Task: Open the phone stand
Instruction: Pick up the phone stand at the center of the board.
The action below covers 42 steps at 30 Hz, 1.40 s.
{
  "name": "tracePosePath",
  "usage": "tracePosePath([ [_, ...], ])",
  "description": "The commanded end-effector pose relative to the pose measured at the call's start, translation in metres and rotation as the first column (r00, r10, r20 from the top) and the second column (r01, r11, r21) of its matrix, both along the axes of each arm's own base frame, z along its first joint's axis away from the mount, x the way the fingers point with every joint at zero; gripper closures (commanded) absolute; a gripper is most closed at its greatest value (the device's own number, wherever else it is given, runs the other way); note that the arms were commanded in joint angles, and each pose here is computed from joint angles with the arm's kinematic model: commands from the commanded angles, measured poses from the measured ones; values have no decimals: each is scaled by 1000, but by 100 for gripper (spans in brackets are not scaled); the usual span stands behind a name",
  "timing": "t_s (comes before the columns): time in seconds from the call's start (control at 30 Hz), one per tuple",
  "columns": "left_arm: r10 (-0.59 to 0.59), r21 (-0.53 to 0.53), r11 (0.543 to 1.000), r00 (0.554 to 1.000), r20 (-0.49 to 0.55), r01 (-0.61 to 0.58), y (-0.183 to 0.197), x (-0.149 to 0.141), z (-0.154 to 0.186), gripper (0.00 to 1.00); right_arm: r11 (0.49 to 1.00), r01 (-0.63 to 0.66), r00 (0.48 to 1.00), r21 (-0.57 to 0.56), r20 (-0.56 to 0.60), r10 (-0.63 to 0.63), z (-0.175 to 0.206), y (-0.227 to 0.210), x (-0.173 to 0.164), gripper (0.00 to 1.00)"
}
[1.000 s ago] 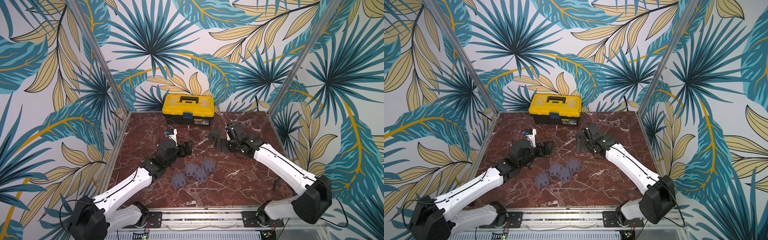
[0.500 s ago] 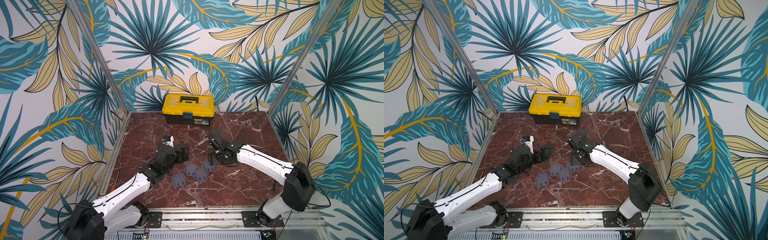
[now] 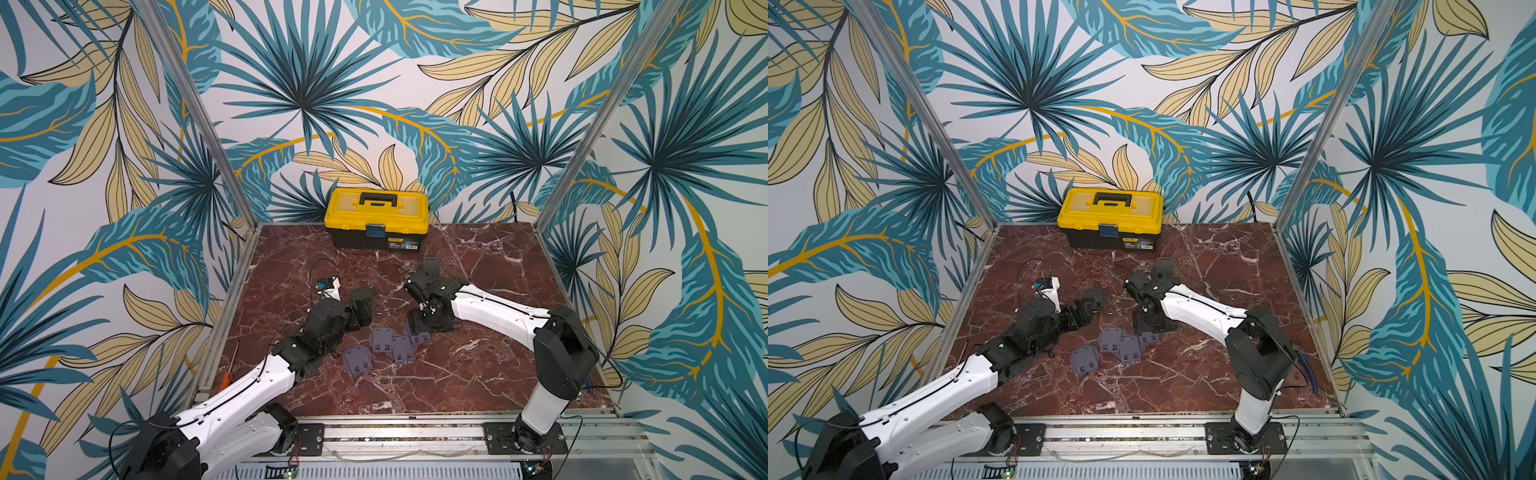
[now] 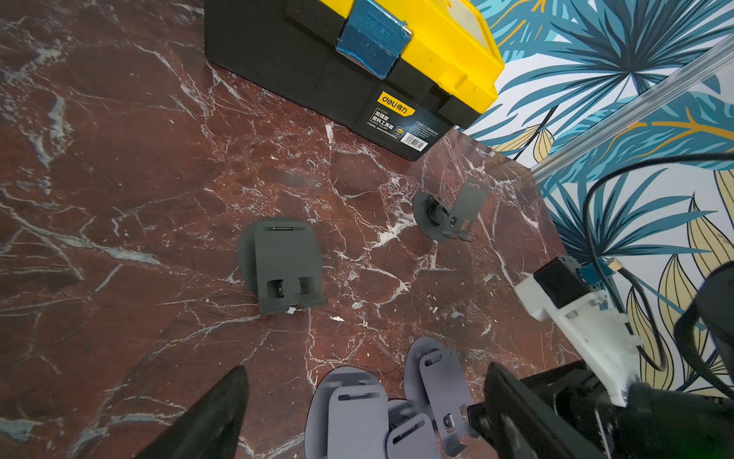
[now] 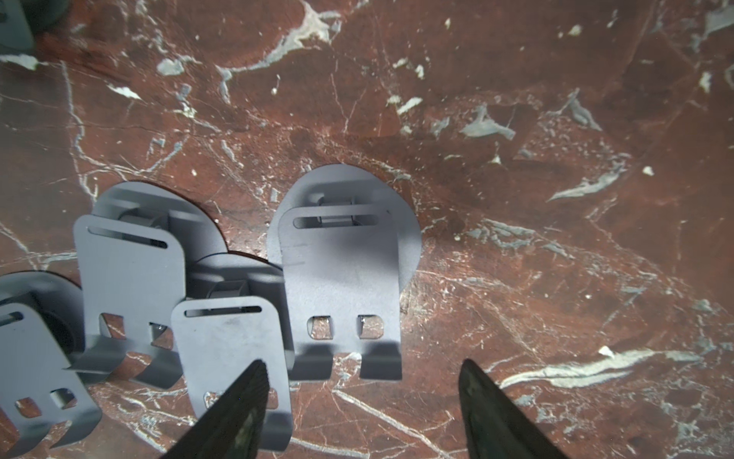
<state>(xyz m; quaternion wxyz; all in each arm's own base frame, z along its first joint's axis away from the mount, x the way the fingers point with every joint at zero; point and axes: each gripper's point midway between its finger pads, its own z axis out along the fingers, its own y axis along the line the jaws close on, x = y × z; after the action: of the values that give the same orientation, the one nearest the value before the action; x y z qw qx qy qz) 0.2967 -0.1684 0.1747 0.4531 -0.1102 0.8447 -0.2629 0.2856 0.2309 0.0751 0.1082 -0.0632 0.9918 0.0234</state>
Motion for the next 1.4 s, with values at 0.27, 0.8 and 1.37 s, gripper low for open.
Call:
tracePosePath([
  [0.27, 31, 3, 1000, 1000, -3, -31, 8, -1, -5, 7, 998, -56, 996, -28, -69, 54, -15, 14, 0, 24],
  [0.8, 52, 0, 999, 999, 5, -52, 14, -4, -6, 7, 993, -46, 994, -110, -105, 34, -33, 10, 7, 23],
  [1.37, 59, 5, 998, 998, 6, -60, 16, -5, -6, 7, 992, -22, 992, -126, -126, 6, -44, 8, 13, 24],
])
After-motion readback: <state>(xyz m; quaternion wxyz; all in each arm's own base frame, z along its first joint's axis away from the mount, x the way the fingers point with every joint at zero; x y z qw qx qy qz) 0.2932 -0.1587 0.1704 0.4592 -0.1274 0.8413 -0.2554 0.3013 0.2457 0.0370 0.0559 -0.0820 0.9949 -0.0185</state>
